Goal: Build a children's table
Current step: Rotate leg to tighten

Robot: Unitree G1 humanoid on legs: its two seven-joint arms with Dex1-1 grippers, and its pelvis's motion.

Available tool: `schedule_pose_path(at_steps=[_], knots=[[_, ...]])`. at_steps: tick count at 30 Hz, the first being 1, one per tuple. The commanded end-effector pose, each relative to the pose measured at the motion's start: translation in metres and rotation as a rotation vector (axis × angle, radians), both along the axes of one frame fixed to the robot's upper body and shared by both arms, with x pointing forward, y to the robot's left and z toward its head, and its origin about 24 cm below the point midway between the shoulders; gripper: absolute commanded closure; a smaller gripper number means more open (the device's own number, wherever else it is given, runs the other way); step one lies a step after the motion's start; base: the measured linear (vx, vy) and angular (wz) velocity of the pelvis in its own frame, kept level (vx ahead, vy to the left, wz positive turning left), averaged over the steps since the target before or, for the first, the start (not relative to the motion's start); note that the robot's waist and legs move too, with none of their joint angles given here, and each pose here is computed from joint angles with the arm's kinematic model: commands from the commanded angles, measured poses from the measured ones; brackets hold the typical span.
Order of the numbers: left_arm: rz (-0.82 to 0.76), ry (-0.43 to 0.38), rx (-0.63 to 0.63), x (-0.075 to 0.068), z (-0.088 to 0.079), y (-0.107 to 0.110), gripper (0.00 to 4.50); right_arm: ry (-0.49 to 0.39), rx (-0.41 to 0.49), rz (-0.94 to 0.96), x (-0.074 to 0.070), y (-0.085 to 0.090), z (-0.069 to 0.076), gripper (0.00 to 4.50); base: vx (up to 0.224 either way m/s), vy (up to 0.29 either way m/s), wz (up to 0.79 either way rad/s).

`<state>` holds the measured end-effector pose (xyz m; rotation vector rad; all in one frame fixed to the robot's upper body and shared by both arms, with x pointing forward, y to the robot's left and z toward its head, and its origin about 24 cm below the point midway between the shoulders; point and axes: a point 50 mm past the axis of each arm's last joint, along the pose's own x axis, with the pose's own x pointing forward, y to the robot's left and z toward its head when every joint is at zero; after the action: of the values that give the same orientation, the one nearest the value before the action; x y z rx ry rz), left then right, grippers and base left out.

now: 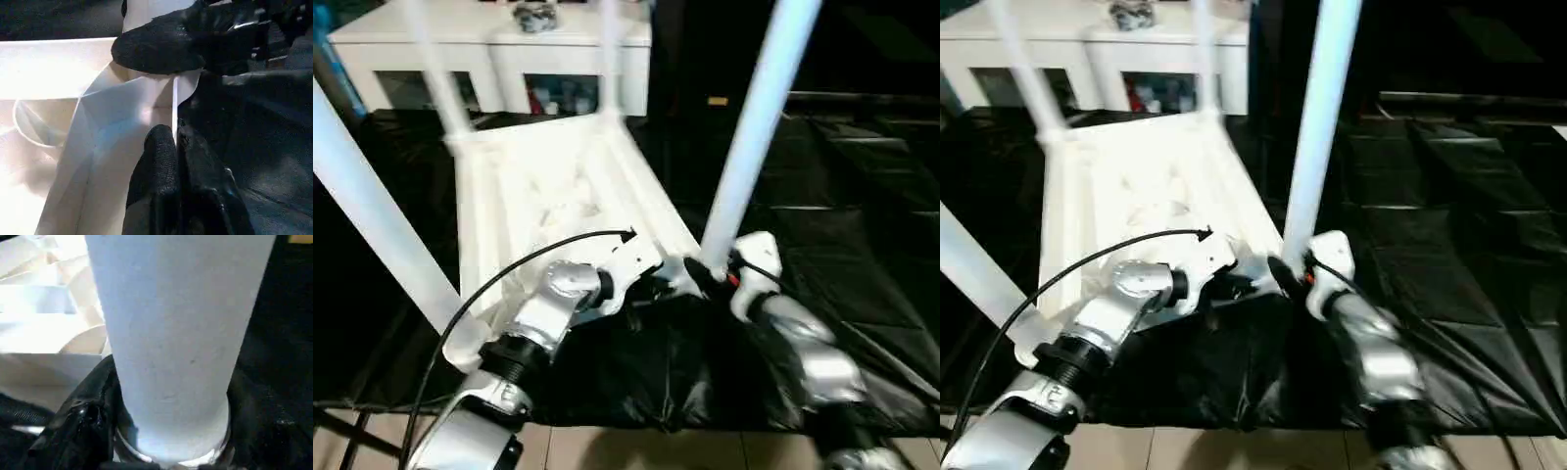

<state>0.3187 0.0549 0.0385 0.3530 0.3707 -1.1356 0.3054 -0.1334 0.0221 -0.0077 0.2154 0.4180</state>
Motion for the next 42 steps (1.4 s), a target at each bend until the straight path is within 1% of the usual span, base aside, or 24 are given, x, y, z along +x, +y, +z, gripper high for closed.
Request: schedule_pose_path(at_steps=[1,4,5,6,7,8,9,10,11,13,16,18,21,23,24,26,28,30,32,36,37,39,40,42], knots=[[-0.093,0.086,-0.011,-0.020,-0.018,-0.030,4.50,0.002,-0.041,0.159,-0.004,0.041,-0.003,1.11,0.000,0.000,0.00],[-0.098,0.081,-0.012,-0.019,-0.016,-0.025,4.50,-0.016,-0.004,0.187,-0.005,0.038,0.000,0.88,0.000,0.000,0.00],[-0.109,0.081,-0.013,-0.018,-0.016,-0.022,4.50,-0.028,-0.007,0.216,-0.007,0.033,0.001,0.88,0.000,0.000,0.00],[-0.113,0.082,-0.013,-0.018,-0.016,-0.020,4.50,-0.032,-0.012,0.228,-0.007,0.030,0.001,0.63,0.000,0.000,0.00],[-0.131,0.080,-0.012,-0.018,-0.015,-0.018,4.50,-0.039,-0.009,0.259,-0.008,0.026,0.003,0.63,0.000,0.000,0.00],[-0.142,0.081,-0.005,-0.018,-0.015,-0.015,4.50,-0.045,0.003,0.290,-0.010,0.021,0.005,0.49,0.000,0.000,0.00],[-0.151,0.080,-0.003,-0.018,-0.015,-0.013,4.50,-0.048,0.010,0.301,-0.011,0.018,0.006,0.49,0.000,0.000,0.00],[-0.193,0.083,-0.003,-0.018,-0.014,-0.007,4.50,-0.060,0.027,0.359,-0.014,0.008,0.011,0.28,0.000,0.000,0.00],[-0.201,0.085,-0.005,-0.018,-0.014,-0.006,4.50,-0.062,0.029,0.370,-0.015,0.007,0.012,0.28,0.000,0.000,0.00],[-0.237,0.091,-0.012,-0.019,-0.012,-0.002,4.50,-0.060,-0.011,0.438,-0.020,0.001,0.013,0.11,0.000,0.000,0.00],[-0.319,0.102,-0.008,-0.020,-0.008,0.008,4.50,-0.003,-0.094,0.618,-0.032,-0.013,0.010,0.11,0.000,0.000,0.00],[-0.339,0.110,-0.009,-0.020,-0.007,0.010,4.50,0.011,-0.108,0.672,-0.036,-0.016,0.010,0.11,0.000,0.000,0.00],[-0.417,0.121,-0.017,-0.022,-0.002,0.017,4.50,0.052,-0.145,0.814,-0.044,-0.030,0.013,0.11,0.000,0.000,0.00],[-0.428,0.116,-0.017,-0.022,-0.002,0.017,4.50,0.058,-0.144,0.828,-0.044,-0.033,0.014,0.11,0.000,0.000,0.00],[-0.440,0.119,-0.017,-0.022,-0.001,0.018,4.50,0.062,-0.143,0.837,-0.044,-0.035,0.015,0.26,0.000,0.000,0.00],[-0.469,0.126,-0.017,-0.024,-0.001,0.019,4.50,0.076,-0.142,0.860,-0.042,-0.039,0.019,0.26,0.000,0.000,0.00],[-0.486,0.131,-0.016,-0.026,-0.002,0.020,4.50,0.086,-0.143,0.881,-0.041,-0.041,0.021,0.53,0.000,0.000,0.00],[-0.515,0.142,-0.016,-0.028,-0.002,0.022,4.50,0.099,-0.144,0.915,-0.042,-0.042,0.024,0.62,0.000,0.000,0.00],[-0.535,0.150,-0.010,-0.030,-0.002,0.024,4.50,0.109,-0.145,0.937,-0.043,-0.043,0.024,0.71,0.000,0.000,0.00],[-0.550,0.159,-0.003,-0.030,-0.003,0.028,4.50,0.122,-0.138,0.968,-0.044,-0.044,0.024,1.09,0.000,0.000,0.00],[-0.551,0.159,-0.002,-0.030,-0.003,0.028,4.50,0.125,-0.135,0.973,-0.045,-0.043,0.024,1.09,0.000,0.000,0.00],[-0.550,0.160,0.000,-0.030,-0.003,0.029,4.50,0.129,-0.138,0.980,-0.046,-0.043,0.023,1.36,0.000,0.000,0.00],[-0.551,0.161,0.001,-0.030,-0.003,0.029,4.50,0.131,-0.139,0.982,-0.046,-0.043,0.023,1.36,0.000,0.000,0.00],[-0.546,0.162,0.002,-0.030,-0.004,0.030,4.50,0.137,-0.135,0.987,-0.047,-0.041,0.021,1.55,0.000,0.000,0.00]])
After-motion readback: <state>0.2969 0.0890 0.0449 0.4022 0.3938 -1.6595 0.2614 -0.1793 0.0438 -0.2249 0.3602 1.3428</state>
